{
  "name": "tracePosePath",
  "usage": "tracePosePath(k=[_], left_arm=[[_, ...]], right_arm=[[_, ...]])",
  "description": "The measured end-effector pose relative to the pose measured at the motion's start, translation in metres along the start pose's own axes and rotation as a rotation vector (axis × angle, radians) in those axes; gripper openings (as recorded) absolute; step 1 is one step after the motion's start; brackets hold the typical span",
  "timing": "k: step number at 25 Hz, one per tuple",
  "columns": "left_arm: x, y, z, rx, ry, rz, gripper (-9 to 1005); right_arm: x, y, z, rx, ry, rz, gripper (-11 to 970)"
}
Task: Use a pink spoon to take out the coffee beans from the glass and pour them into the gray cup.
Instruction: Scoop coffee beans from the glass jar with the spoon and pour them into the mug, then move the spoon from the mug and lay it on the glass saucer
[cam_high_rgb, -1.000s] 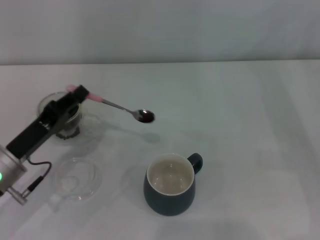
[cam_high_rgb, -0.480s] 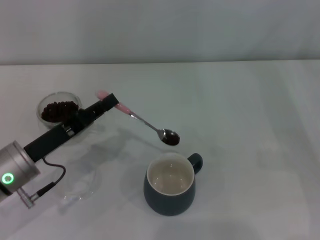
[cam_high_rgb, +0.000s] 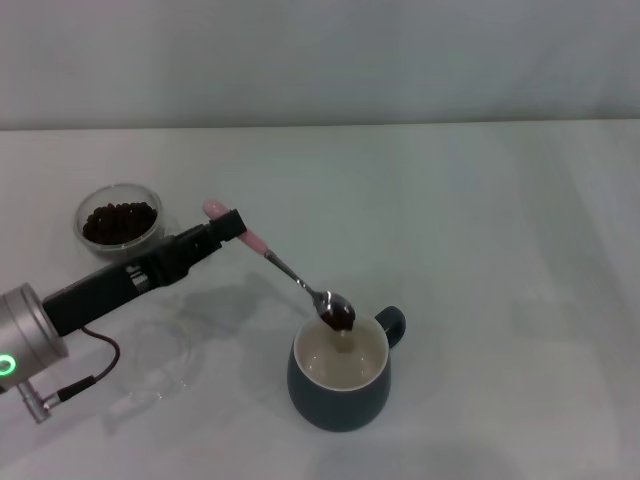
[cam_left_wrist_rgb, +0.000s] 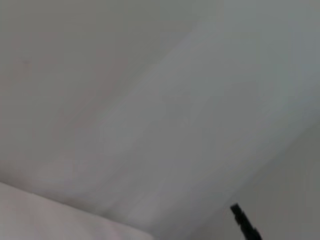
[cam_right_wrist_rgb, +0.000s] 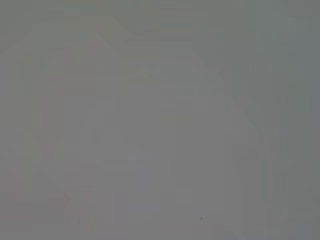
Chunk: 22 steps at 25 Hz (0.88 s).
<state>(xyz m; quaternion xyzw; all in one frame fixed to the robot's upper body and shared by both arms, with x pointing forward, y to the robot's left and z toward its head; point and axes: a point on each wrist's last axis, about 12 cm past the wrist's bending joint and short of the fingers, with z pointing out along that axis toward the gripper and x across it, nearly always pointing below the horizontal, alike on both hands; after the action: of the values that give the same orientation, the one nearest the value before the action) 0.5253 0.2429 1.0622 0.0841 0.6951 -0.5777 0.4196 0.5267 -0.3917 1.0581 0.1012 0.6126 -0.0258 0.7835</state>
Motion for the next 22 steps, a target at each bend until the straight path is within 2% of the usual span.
tracePosePath(k=[6, 9, 16, 19, 22], left_arm=[[-0.005, -0.001, 0.009, 0.022, 0.056, 0.123, 129], [-0.008, -0.004, 0.017, 0.048, 0.092, 0.233, 129], [-0.012, -0.006, 0.022, 0.07, 0.124, 0.369, 130], [-0.016, -0.006, 0.022, 0.063, 0.096, 0.376, 130], [-0.019, -0.005, 0.016, 0.042, 0.033, 0.337, 130]], right_arm=[[0.0, 0.003, 0.001, -0.003, -0.003, 0.006, 870], [0.001, 0.003, 0.001, -0.003, -0.003, 0.013, 870], [0.0, 0.002, -0.001, -0.003, -0.006, 0.045, 871], [-0.001, 0.001, -0.002, -0.003, -0.013, 0.045, 871], [-0.001, 0.001, -0.002, -0.002, -0.015, 0.046, 871]])
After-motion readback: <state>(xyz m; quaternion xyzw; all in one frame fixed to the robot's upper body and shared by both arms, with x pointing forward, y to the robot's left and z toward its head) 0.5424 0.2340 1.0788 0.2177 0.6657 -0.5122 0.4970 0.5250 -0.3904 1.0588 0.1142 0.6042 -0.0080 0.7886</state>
